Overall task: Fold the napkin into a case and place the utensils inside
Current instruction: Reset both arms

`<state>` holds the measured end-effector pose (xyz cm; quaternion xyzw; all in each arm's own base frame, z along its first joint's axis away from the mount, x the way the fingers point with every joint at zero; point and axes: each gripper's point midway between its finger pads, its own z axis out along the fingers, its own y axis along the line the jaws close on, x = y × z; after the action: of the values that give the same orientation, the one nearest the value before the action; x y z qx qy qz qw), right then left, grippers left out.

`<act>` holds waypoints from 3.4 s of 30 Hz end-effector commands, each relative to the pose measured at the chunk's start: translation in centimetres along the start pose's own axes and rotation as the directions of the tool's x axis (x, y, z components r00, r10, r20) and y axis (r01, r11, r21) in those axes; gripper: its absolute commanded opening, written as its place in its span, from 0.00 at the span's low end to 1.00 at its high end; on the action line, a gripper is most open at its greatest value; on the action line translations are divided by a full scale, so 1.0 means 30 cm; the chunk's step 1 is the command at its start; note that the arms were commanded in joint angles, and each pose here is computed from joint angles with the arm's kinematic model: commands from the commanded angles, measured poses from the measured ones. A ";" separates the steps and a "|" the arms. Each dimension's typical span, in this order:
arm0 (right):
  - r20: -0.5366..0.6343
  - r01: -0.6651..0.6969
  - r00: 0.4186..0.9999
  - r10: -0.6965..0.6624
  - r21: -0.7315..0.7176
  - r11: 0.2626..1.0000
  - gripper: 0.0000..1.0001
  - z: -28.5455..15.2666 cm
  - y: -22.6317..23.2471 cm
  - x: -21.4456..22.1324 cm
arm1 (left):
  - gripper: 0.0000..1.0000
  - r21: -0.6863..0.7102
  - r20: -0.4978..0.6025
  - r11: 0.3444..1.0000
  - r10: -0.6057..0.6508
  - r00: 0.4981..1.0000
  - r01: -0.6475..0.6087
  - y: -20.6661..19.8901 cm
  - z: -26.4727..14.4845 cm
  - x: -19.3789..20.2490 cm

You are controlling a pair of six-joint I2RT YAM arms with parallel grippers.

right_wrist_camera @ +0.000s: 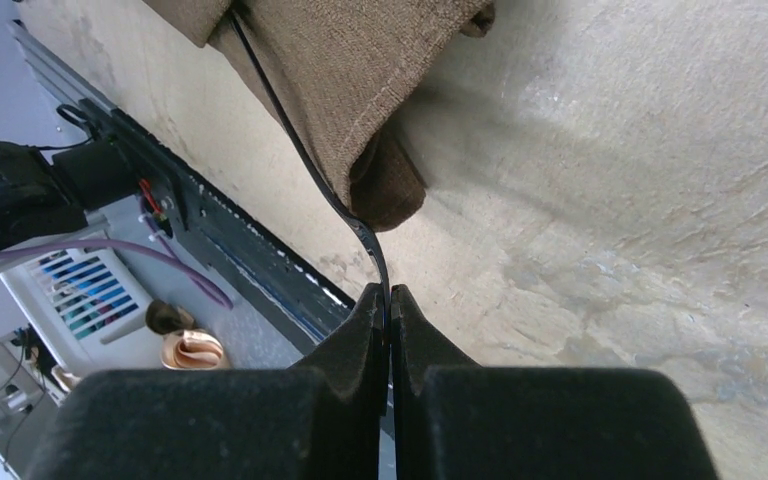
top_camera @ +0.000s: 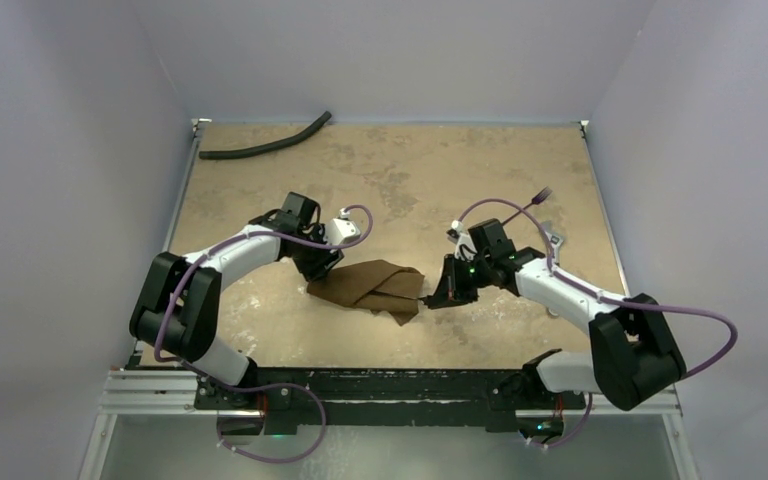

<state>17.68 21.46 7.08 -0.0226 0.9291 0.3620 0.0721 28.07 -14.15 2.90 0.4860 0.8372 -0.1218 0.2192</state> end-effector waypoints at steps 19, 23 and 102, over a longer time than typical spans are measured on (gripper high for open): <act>0.018 0.022 1.000 -0.019 -0.184 0.983 0.00 0.101 0.106 -0.074 | 0.42 0.020 0.028 0.997 0.070 0.997 -0.071 -0.024 -0.015 -0.005; 0.005 0.034 0.999 -0.034 -0.180 0.983 0.00 0.129 0.117 -0.076 | 0.41 0.018 0.027 0.997 0.077 0.997 -0.078 -0.023 -0.017 -0.005; 0.834 -0.621 0.547 0.065 0.354 0.699 0.89 -0.634 -0.840 -0.955 | 0.95 -0.070 0.014 0.997 -0.021 1.000 0.022 0.076 -0.263 -0.169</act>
<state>43.27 -7.37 6.46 0.3480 0.8749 0.0110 0.3368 30.17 -14.06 10.12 0.4886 0.8356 -0.0985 0.2309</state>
